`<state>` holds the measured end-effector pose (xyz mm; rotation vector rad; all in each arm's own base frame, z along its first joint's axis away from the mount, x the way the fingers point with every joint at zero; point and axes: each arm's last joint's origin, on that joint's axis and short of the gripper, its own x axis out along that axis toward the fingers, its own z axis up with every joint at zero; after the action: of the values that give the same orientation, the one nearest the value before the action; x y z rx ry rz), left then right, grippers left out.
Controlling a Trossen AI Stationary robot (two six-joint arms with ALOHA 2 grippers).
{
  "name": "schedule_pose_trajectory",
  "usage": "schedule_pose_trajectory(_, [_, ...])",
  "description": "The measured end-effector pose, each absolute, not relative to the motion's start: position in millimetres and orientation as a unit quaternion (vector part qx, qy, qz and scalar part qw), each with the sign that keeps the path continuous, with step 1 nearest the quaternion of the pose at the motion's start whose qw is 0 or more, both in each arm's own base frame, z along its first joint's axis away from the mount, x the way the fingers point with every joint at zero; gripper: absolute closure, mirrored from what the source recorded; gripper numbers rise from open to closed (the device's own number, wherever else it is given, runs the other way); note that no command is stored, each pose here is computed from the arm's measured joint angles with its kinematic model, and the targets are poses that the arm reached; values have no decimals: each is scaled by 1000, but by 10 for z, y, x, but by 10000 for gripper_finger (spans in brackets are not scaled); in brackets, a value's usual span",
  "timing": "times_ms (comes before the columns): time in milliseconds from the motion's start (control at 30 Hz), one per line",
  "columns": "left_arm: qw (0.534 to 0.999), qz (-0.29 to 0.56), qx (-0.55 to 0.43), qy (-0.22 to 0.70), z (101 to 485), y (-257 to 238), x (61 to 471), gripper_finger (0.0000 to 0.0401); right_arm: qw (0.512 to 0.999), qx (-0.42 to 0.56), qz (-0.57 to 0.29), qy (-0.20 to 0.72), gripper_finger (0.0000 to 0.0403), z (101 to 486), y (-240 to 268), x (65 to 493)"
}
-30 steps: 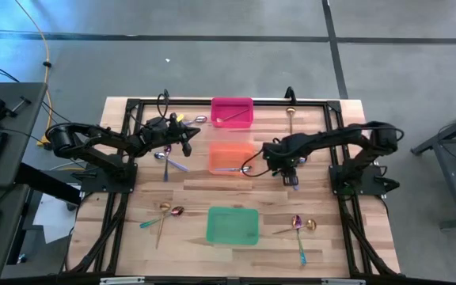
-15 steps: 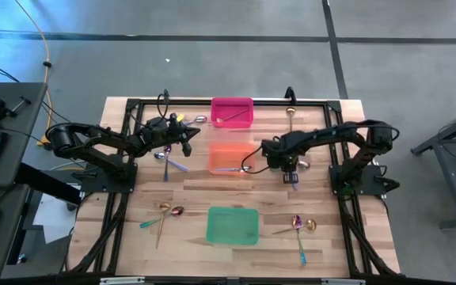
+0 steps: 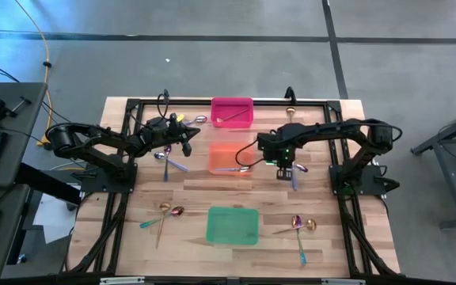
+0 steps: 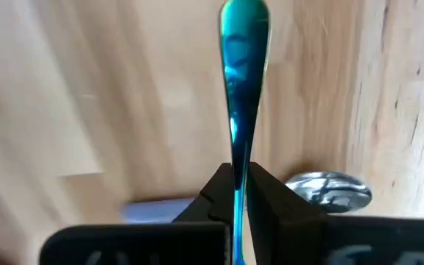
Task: Sort silverware by color (type)
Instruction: Put the blue spoon into the green bin
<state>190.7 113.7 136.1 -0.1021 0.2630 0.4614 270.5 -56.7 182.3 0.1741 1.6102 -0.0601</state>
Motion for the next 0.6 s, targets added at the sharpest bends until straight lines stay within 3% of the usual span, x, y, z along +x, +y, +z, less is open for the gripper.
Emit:
schedule_pose_trajectory(300, [963, 229, -56, 128, 1362, 1137, 1908, 401, 732, 189, -31, 654, 402, 2439, -238, 3065])
schedule_pose_trajectory(600, [960, 237, -56, 136, 1347, 1140, 1901, 401, 778, 313, -23, 544, 403, 2856, 462, 3403])
